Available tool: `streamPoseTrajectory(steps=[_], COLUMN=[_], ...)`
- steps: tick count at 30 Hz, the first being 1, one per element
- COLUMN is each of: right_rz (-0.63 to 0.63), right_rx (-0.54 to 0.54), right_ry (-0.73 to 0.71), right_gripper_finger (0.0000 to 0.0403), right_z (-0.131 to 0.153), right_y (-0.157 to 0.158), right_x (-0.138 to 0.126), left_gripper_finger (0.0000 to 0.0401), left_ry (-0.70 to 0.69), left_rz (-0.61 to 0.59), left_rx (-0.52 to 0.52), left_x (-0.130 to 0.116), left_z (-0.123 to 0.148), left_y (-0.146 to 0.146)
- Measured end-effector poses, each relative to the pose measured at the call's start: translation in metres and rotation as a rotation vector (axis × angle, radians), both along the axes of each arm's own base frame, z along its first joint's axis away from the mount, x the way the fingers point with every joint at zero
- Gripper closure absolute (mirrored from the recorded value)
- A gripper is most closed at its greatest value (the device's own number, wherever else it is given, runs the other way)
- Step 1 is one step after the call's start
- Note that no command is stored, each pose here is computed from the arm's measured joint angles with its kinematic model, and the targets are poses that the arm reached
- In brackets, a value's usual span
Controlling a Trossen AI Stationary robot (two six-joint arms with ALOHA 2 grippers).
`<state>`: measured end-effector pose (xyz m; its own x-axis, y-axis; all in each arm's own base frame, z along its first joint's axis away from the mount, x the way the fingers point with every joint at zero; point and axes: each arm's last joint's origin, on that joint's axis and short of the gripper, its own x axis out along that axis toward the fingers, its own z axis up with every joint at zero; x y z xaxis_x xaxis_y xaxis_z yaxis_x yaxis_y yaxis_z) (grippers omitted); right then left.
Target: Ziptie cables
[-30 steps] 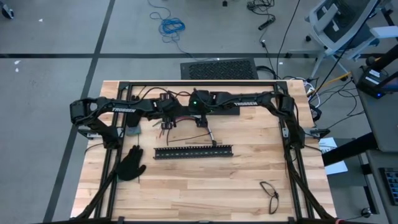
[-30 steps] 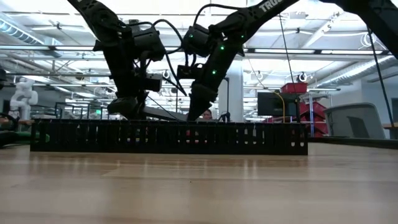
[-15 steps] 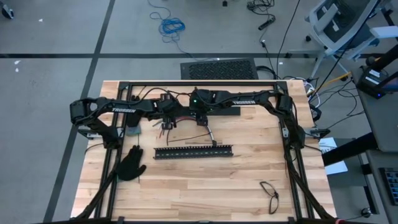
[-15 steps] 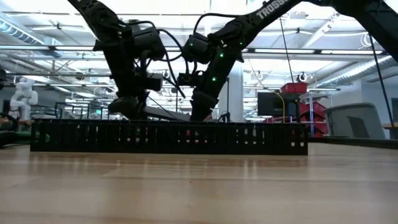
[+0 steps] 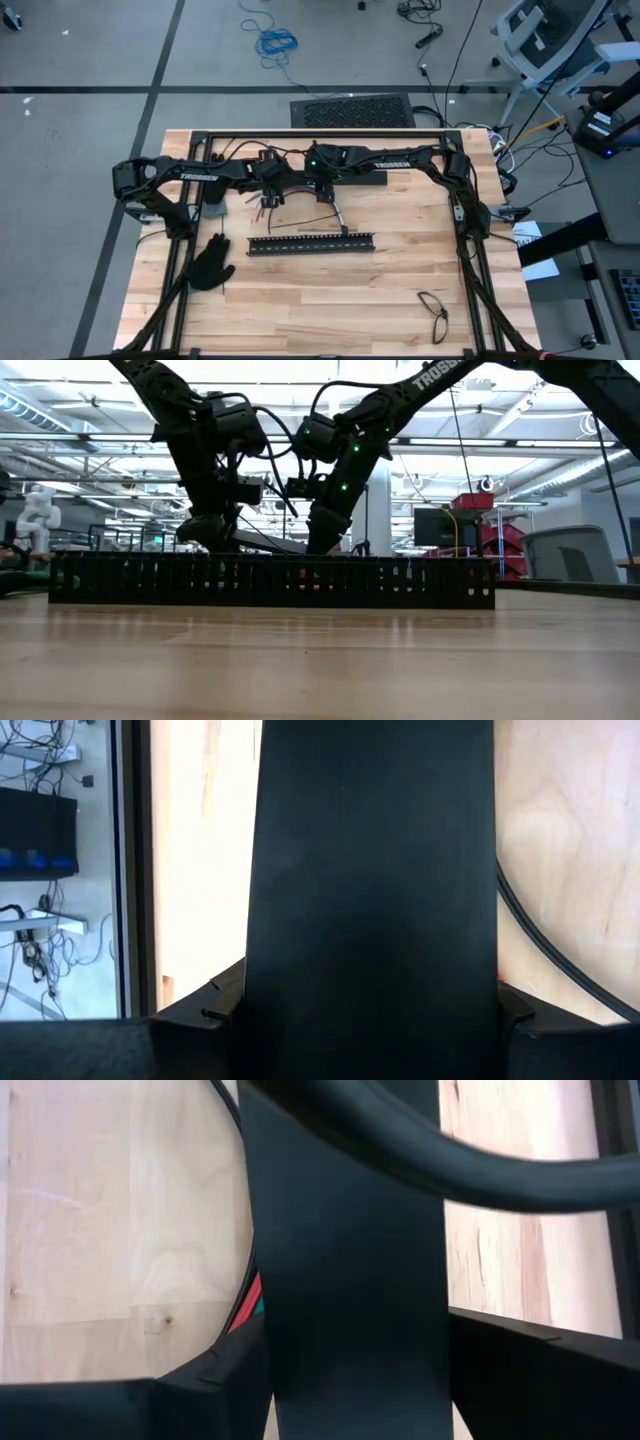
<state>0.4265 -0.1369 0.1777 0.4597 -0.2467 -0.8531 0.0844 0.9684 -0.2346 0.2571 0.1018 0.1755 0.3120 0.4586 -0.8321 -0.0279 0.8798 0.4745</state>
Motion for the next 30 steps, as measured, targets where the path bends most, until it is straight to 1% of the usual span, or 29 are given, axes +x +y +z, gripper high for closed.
streamPoseTrajectory(steps=[5, 9, 15, 23, 27, 30], right_rz=[0.001, -0.004, -0.011, -0.018, -0.014, -0.011], right_rx=[-0.001, -0.001, 0.004, -0.009, -0.029, -0.01], right_ry=[0.0, 0.005, 0.01, 0.023, 0.057, 0.072], right_gripper_finger=[0.0177, 0.0166, 0.0179, 0.0179, 0.0179, 0.0179], right_z=[0.0, 0.0, 0.0, 0.001, 0.001, 0.001], right_y=[0.0, 0.0, 0.0, -0.003, -0.01, -0.017], right_x=[0.0, 0.0, -0.001, -0.003, -0.008, -0.012], left_gripper_finger=[0.0184, 0.0184, 0.0184, 0.0184, 0.0184, 0.0184], left_ry=[0.0, 0.0, 0.026, 0.018, 0.003, 0.026], left_rz=[0.0, 0.001, -0.033, -0.035, -0.034, -0.048], left_rx=[0.0, 0.005, 0.042, 0.064, 0.069, 0.071], left_x=[0.0, 0.0, 0.001, 0.007, 0.01, 0.009], left_z=[0.0, 0.0, 0.001, 0.015, 0.02, 0.02], left_y=[0.0, 0.0, 0.0, 0.003, 0.004, 0.004])
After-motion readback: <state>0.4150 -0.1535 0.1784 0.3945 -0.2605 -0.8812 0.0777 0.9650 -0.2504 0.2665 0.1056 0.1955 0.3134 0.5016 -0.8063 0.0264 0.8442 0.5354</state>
